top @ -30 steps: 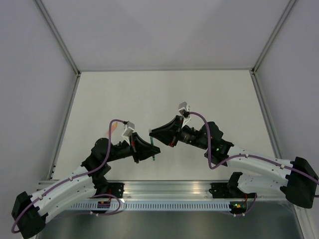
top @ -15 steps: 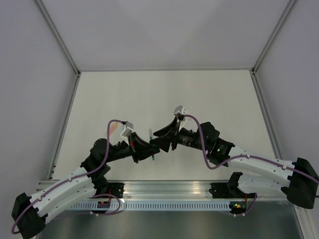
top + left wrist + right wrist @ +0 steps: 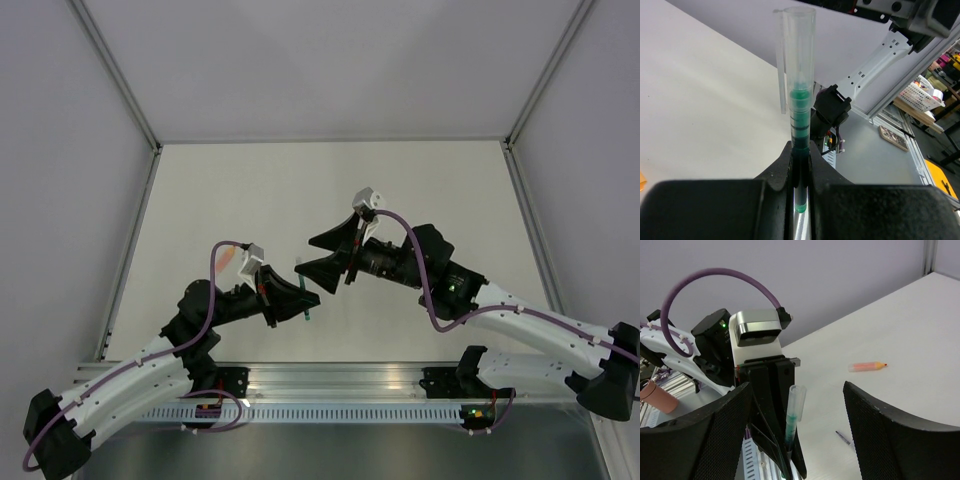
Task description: Insert the pens into the pen caps
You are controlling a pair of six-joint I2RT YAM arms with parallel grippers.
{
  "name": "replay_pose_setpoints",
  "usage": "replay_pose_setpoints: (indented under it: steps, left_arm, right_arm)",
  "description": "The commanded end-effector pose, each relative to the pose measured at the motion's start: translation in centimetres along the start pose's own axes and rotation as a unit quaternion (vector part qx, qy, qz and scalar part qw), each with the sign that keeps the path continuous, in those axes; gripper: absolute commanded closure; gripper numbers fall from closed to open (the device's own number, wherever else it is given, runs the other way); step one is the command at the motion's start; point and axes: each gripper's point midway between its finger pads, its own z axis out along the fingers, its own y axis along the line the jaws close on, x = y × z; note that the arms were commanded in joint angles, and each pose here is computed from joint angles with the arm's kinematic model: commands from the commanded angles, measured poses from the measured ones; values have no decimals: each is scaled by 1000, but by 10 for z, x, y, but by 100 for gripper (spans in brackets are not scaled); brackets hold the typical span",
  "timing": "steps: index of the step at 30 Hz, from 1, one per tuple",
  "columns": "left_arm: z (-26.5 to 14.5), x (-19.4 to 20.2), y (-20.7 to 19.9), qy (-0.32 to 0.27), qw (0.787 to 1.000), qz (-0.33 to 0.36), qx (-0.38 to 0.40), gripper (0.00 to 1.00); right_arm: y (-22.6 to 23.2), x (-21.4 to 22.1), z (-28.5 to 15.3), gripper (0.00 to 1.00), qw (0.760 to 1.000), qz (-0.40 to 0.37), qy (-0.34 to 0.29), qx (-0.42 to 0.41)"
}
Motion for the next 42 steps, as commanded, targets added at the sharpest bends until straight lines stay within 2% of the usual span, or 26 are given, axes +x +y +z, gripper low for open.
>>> replay_pose_setpoints:
  steps: [1,5,11,12,18,19,21,22,31,42]
  left_arm:
    - [2,-17,-8,-25,999,27,14,98]
    - [2,-17,-8,-24,999,27,13,98]
    - [2,-17,-8,-24,999,26,14,98]
    - [2,-17,-9,-24,999,27,15,98]
    - [2,-17,-8,-24,999,26,13,98]
    - [2,-17,-7,-25,999,26,12,98]
    - [2,-17,-9,-25,999,26,14,98]
    - [2,-17,-8,-24,999,26,12,98]
    - [1,-20,-7,-31,999,26,6,98]
    - [-5,-31,4,-58,997,37,-38,98]
  right_arm:
    - [5,-14,5,19,1000,-12,-3,-3]
    - [8,-22,11,23,1000,-15,-6,-10]
    - [5,-12,24,30,1000,-16,17,-15]
    - [4,-9,25,38,1000,-16,21,-14]
    - [9,4,23,68,999,-3,23,-38]
    - [12,3,23,77,999,5,14,-46]
    - [14,18,18,88,998,22,19,-60]
    - [16,28,15,100,997,37,21,-69]
    - [-1,81,0,100,995,62,59,-49]
    - [-9,111,-7,100,992,85,80,-41]
